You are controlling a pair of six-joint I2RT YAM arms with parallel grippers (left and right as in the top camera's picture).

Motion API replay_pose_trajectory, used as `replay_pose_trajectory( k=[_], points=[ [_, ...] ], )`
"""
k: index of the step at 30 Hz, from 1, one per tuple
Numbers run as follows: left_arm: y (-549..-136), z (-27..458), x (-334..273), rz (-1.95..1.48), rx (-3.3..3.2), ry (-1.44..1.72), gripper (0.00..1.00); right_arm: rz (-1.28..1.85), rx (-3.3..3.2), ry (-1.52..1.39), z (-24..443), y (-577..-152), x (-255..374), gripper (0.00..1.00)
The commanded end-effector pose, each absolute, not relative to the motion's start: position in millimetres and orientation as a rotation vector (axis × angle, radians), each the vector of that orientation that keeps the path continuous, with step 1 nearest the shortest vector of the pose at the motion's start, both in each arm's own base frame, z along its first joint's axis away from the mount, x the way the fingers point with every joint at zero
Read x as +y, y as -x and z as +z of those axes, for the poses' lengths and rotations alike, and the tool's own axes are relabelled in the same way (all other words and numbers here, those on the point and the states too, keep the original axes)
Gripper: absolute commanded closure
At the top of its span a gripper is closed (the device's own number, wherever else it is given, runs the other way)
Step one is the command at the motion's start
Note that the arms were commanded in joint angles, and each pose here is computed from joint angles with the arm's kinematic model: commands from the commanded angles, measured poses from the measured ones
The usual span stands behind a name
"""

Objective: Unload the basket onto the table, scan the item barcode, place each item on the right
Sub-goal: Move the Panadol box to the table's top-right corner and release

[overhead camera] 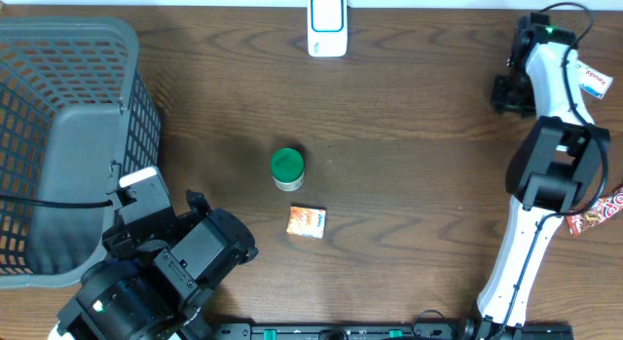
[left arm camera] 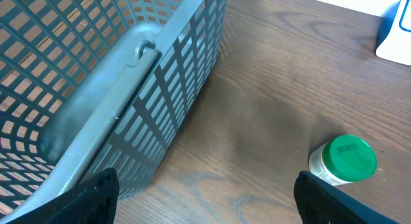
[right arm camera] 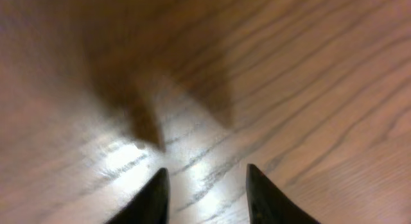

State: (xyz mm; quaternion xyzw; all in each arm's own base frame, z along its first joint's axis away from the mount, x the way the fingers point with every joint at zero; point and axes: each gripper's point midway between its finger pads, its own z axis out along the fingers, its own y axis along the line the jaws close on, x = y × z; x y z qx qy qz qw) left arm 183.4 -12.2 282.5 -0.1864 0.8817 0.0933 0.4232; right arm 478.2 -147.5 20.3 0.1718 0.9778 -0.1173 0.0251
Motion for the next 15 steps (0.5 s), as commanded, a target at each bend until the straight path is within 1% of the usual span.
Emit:
replay_pose_trajectory(
  k=[1, 2, 3, 7, 15],
  points=[
    [-183.3, 283.2, -10.5, 0.239, 2.198, 0.477, 0.15, -0.246, 2.827, -0.711, 74.5, -493.0, -162.0, 0.91],
    [-183.3, 283.1, -10.5, 0.239, 2.198, 0.477, 0.15, -0.245, 2.797, -0.726, 79.7, -496.1, -167.0, 0.98],
    [-183.3, 283.2, -10.5, 0.239, 2.198, 0.478, 0.15, -0.244, 2.757, -0.753, 85.7, -499.6, -173.6, 0.99],
    [-183.3, 283.2, -10.5, 0.239, 2.198, 0.477, 0.15, -0.242, 2.600, -0.817, 100.4, -520.0, -201.4, 0.99],
    [-183.3, 283.2, -10.5, 0.239, 2.198, 0.478, 0.15, -0.329, 2.360, -0.849, 108.9, -556.8, -253.1, 0.99]
  ],
)
